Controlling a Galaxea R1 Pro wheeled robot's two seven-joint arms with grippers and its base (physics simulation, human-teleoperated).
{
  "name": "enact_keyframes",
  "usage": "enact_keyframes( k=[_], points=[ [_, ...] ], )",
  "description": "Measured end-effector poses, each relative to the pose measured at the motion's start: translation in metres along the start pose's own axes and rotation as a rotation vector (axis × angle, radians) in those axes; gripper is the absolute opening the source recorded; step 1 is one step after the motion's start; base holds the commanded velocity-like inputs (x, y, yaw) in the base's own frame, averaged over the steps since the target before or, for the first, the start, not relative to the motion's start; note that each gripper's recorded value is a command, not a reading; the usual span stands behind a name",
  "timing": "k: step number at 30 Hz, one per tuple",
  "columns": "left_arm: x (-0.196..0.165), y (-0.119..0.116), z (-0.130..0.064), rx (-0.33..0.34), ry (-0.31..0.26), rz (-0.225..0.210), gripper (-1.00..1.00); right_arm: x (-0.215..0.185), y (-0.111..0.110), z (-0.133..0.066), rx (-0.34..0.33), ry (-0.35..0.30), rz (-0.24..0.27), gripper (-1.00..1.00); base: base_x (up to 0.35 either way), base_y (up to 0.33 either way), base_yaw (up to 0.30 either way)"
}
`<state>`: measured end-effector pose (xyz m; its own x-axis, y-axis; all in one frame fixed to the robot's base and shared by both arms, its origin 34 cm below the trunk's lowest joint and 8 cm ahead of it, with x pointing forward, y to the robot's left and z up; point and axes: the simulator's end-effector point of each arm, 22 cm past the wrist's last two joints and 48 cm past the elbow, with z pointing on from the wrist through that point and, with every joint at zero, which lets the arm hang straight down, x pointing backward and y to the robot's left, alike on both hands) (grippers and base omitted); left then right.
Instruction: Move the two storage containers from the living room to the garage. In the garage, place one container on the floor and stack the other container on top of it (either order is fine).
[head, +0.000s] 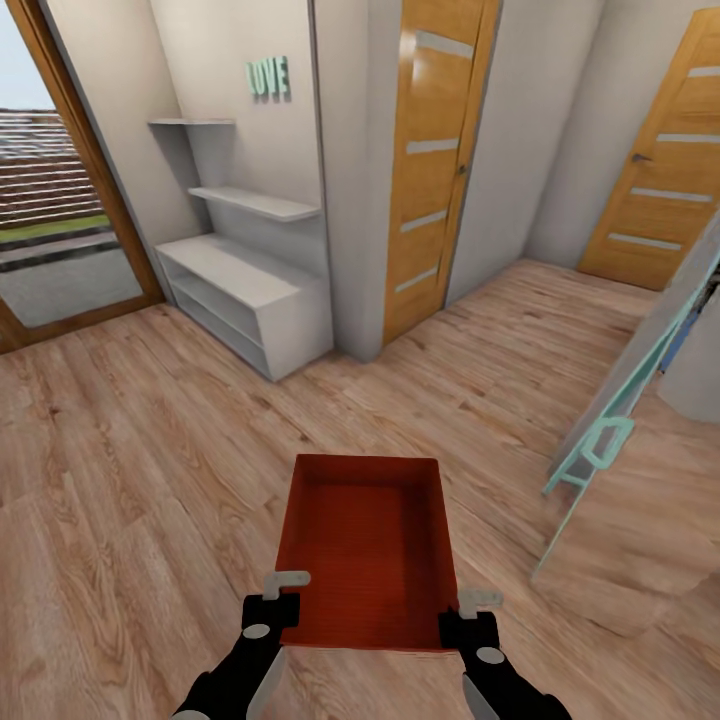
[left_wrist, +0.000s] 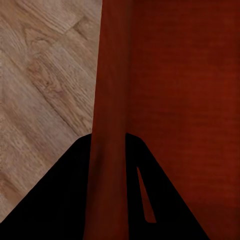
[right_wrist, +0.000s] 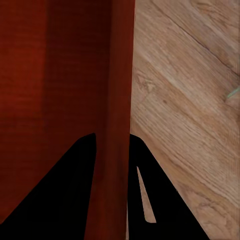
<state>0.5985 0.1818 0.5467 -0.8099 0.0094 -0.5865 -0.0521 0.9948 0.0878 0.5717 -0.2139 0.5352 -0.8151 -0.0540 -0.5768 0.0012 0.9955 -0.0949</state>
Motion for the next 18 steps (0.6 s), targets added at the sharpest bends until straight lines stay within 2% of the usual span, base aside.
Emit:
enact_keyframes(
  k=[18],
  points=[
    [0.0004,0.0000,0.0000,0.000,0.000,-0.001,-1.00,0.0001,-0.0001,0.0000,0.000,0.000,0.000,-1.00,0.319,0.125,0.000]
  ],
)
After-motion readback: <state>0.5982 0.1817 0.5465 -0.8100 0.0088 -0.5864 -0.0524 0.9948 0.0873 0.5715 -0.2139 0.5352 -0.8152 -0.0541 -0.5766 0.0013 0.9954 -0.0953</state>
